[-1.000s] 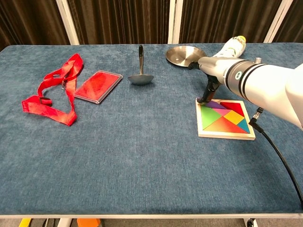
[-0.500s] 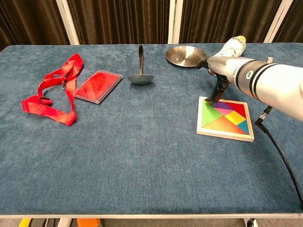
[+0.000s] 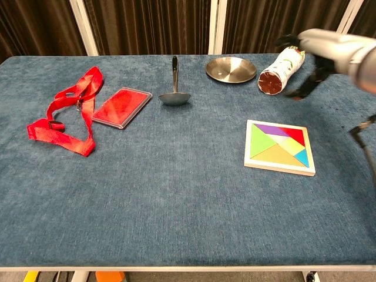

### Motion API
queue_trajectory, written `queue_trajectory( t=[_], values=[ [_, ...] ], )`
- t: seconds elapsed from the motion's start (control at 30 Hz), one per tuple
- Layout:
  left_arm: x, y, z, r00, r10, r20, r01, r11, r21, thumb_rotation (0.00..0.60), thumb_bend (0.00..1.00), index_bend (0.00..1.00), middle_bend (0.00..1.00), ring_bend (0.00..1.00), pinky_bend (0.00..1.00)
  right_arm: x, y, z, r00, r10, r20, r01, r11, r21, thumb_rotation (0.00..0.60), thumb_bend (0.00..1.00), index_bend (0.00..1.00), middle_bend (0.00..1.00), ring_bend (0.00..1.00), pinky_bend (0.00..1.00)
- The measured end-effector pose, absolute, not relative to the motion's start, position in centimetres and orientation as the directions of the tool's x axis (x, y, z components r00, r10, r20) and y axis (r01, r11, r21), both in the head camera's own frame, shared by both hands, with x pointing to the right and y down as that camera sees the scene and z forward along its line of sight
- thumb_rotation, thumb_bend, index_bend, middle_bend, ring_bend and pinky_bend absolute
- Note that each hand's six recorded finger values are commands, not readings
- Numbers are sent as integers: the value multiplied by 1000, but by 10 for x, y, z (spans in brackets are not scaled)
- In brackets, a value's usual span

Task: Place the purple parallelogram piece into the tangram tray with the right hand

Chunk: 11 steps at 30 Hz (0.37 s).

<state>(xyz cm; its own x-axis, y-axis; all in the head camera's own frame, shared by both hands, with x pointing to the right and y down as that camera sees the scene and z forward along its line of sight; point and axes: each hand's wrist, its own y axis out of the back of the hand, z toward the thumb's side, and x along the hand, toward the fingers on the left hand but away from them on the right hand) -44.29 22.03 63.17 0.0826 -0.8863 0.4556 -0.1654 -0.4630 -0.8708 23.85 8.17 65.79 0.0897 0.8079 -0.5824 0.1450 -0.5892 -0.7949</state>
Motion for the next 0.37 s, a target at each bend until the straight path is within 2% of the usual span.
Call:
queue_trajectory(
  t=[0.2,0.37],
  values=[
    [-438,216,623,81,-898,432,-141,-439,-887,600,61,124,44,0,154,305,117,628,93,894,-438,114,-446,-888,600,212,0,0,0,0],
    [-434,213,616,77,-908,411,-108,-417,-902,600,61,124,44,0,153,385,184,604,54,932,-358,32,-360,-932,600,211,0,0,0,0]
  ],
)
